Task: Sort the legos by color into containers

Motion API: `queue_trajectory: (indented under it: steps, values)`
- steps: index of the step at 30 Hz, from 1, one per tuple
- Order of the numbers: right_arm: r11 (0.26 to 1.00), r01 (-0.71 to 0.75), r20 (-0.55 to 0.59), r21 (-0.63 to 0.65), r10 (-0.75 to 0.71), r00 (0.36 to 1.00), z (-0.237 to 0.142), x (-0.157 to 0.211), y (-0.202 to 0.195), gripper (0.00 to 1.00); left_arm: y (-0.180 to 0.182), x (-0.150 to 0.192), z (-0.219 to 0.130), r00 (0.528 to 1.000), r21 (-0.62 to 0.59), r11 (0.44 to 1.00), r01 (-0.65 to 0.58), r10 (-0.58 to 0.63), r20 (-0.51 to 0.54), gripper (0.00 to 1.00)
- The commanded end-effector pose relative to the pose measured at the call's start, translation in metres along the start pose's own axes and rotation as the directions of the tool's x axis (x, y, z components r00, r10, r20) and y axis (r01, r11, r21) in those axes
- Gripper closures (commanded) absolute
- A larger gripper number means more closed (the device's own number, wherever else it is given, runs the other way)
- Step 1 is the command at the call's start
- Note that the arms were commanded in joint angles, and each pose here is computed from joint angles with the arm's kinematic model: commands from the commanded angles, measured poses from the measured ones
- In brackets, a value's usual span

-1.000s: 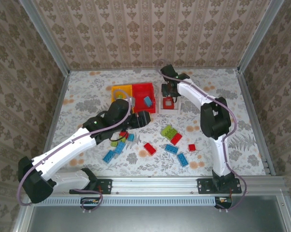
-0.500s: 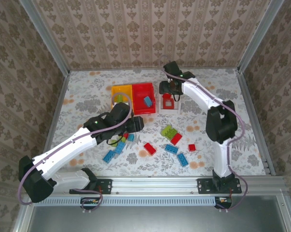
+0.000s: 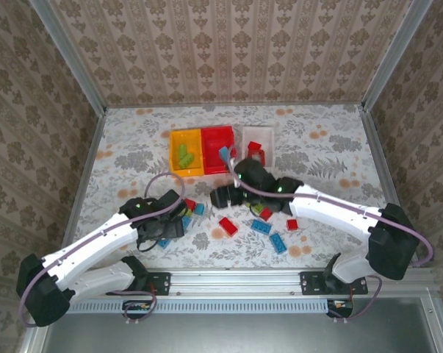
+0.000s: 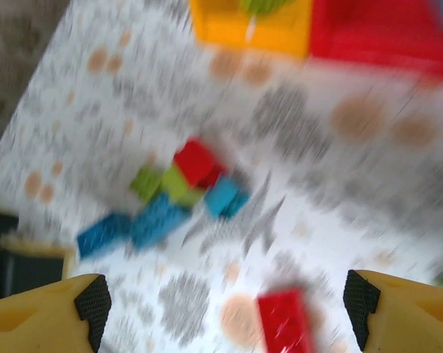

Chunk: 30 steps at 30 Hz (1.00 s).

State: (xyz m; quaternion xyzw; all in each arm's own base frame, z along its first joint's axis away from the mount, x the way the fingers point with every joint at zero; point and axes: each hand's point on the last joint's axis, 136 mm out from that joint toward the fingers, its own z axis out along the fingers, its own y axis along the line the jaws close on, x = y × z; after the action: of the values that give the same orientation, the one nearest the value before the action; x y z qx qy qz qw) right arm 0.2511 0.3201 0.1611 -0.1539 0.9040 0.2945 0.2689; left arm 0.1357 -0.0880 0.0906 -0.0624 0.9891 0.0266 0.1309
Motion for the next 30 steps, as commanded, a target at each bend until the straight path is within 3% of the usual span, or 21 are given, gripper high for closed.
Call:
queue_trajectory:
  steps: [1,9,17,26,30]
  values:
    - [0.969,-0.152,0.013,-0.195,0.157,0.987,-0.012,0.013,0.040,0.13,0.010,0.001,0.007,1.000,-0.024,1.000,-0.012,0.011,-0.009,0.06]
    - [0.930,-0.292,-0.065,-0.225,0.284,0.956,-0.015,0.059,0.051,0.13,-0.003,0.000,0.039,0.992,0.035,0.999,0.013,-0.009,-0.122,0.06]
    - [0.929,-0.306,-0.046,-0.210,0.303,0.952,-0.018,0.054,0.050,0.13,-0.014,0.009,0.057,0.984,0.064,0.998,-0.008,0.019,-0.174,0.10]
    - [0.928,-0.315,-0.047,-0.197,0.312,0.949,-0.014,0.055,0.048,0.14,-0.020,0.025,0.069,0.975,0.100,0.995,0.016,0.006,-0.223,0.30]
    - [0.928,-0.316,-0.043,-0.195,0.314,0.948,-0.013,0.055,0.047,0.14,-0.022,0.028,0.073,0.975,0.099,0.995,0.020,0.003,-0.224,0.45]
